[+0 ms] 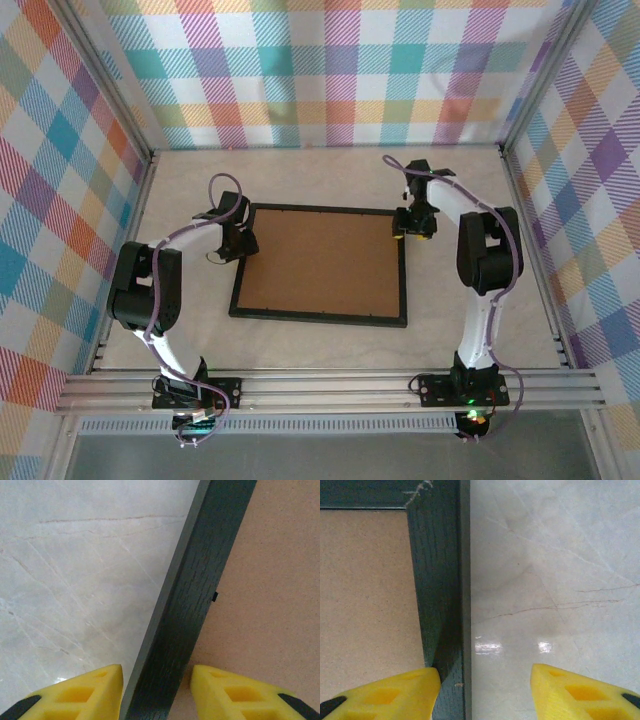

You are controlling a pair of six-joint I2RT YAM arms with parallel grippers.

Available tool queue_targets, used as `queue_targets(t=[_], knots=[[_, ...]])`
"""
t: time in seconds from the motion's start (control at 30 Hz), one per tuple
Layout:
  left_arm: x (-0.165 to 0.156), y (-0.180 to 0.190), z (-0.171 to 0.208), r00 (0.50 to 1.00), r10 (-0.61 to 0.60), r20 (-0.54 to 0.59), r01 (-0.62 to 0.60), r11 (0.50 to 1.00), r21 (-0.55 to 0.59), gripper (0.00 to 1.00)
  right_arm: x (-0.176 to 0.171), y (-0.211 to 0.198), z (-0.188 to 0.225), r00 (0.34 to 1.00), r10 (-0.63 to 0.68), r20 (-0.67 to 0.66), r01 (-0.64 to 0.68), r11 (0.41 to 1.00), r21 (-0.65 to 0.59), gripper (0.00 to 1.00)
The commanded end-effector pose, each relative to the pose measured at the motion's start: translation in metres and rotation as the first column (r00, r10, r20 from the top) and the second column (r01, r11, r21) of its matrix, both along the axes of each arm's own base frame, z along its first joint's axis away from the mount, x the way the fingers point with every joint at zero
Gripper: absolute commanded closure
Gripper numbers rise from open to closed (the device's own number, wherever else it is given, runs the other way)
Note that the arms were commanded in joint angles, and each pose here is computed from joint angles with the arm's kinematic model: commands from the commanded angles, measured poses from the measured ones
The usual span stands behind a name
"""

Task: Put the photo into the frame

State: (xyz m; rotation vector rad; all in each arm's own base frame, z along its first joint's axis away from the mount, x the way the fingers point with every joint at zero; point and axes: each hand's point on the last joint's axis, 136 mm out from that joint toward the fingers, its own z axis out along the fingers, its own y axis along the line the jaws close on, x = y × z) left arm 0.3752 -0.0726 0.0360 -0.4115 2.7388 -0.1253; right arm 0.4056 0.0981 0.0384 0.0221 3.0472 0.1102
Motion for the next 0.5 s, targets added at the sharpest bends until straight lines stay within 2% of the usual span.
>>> queue_targets(t=[0.0, 0.47], knots=[[-0.012, -0.006, -0.026, 0.998, -0.013, -0.065, 0.012, 1.0, -0.022, 0.58, -0.023, 0.019, -0.04, 0.991, 0.029, -0.132, -0.032, 0.999, -0.016, 0.46], [-0.015, -0.027, -0.037, 0.997, -0.048, -0.068, 0.042, 0.996, -0.081, 0.59, -0.032, 0.056, -0.055, 0.971, 0.111, -0.213, -0.133, 0.987, -0.092, 0.45]])
